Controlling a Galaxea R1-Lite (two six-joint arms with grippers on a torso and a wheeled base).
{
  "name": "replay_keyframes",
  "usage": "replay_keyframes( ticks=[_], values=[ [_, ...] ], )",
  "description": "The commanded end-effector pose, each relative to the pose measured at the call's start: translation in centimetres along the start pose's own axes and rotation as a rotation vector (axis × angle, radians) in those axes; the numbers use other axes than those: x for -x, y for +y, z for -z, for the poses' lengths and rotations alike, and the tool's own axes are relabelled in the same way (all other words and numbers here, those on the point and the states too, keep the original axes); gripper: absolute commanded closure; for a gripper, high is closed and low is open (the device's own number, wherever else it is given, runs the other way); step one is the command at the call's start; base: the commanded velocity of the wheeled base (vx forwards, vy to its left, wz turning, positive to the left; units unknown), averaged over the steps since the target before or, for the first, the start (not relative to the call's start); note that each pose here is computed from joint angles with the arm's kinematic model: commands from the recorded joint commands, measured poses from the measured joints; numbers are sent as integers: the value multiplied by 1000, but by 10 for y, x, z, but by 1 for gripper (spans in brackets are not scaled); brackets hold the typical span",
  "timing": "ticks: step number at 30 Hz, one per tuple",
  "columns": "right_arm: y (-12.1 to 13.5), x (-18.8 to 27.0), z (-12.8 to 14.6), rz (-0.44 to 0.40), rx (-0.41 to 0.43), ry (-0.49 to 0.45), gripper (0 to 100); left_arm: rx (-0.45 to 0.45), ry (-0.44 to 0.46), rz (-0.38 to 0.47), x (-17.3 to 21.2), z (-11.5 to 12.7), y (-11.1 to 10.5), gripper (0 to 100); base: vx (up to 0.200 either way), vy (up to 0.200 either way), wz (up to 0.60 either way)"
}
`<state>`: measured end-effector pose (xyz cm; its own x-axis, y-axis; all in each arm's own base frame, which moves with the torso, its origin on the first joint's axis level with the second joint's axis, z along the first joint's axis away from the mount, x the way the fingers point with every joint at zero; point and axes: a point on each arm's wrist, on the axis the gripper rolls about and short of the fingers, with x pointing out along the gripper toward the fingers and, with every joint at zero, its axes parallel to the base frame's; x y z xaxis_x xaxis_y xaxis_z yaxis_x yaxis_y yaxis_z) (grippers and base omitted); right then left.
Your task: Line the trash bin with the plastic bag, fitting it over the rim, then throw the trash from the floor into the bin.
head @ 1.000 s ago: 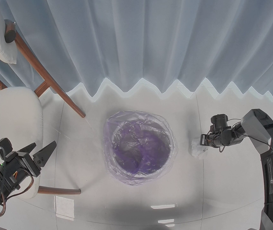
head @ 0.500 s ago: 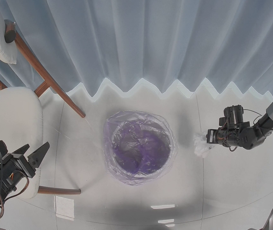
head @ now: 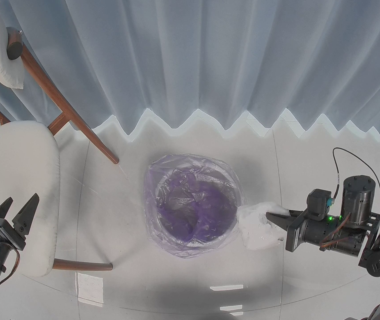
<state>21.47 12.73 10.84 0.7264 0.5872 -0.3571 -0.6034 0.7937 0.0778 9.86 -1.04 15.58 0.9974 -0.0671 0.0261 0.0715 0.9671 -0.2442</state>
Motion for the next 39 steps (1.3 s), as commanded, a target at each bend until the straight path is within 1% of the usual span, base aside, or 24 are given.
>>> replay_keyframes(
  ticks=[1, 4, 7, 10, 12, 15, 19, 21, 24, 27, 29, 31, 32, 33, 35, 36, 37, 38, 39],
  values=[
    [25, 10, 1, -118, 73, -28, 100, -13, -100, -18, 26, -6, 2, 0, 0, 0, 0],
    [25, -12, 1, -139, 78, -11, 100, -18, -89, -43, 36, -6, 3, 0, 0, 0, 0],
    [24, -36, -4, -144, 89, -16, 100, -48, -85, -50, 44, -8, 3, 0, 0, 0, 0],
    [23, -60, -12, -144, 101, -49, 100, -66, -78, -52, 51, -8, 3, 0, 0, 0, 0],
    [24, -79, -13, -150, 111, -85, 100, -83, -71, -56, 55, -6, 3, 0, 0, 0, 0],
    [31, -92, -12, -170, 121, -155, 100, -101, -83, -51, 57, -9, 3, 0, 0, 0, 0],
    [40, -102, -3, -197, 126, -139, 100, -102, -83, -51, 59, -7, 3, 0, 0, 0, 0],
    [41, -115, 0, -196, 127, -139, 100, -111, -83, -51, 63, -1, 5, 0, 0, 0, 0],
    [42, -131, -7, -193, 128, -177, 100, -124, -79, -63, 65, 4, 6, 0, 0, 0, 0],
    [42, -151, -15, -140, 112, -224, 100, -119, -72, -200, 71, 19, 13, 0, 0, 0, 0],
    [42, -160, -19, -118, 98, -245, 100, -115, -65, -234, 78, 24, 15, 0, 0, 0, 0],
    [42, -165, -23, -108, 86, -265, 100, -114, -61, -243, 88, 30, 17, 0, 0, 0, 0],
    [42, -170, -25, -97, 72, -281, 100, -112, -74, -256, 99, 38, 18, 0, 0, 0, 0],
    [42, -170, -25, -97, 72, -281, 100, -112, -74, -256, 99, 38, 18, 0, 0, 0, 0],
    [41, -177, -24, -78, 63, -288, 100, -109, -86, -305, 119, 60, 22, 0, 0, 0, 0],
    [42, -179, -23, -77, 63, -288, 100, -118, -76, -301, 124, 67, 24, 0, 0, 0, 0],
    [42, -180, -22, -75, 63, -286, 100, -114, -59, -287, 125, 69, 25, 0, 0, 0, 0],
    [42, -181, -21, -75, 63, -285, 100, -117, -59, -285, 125, 69, 25, 0, 0, 0, 0],
    [46, -183, -19, -84, 67, -286, 100, -115, -85, -272, 125, 66, 24, 0, 0, 0, 0]
  ],
)
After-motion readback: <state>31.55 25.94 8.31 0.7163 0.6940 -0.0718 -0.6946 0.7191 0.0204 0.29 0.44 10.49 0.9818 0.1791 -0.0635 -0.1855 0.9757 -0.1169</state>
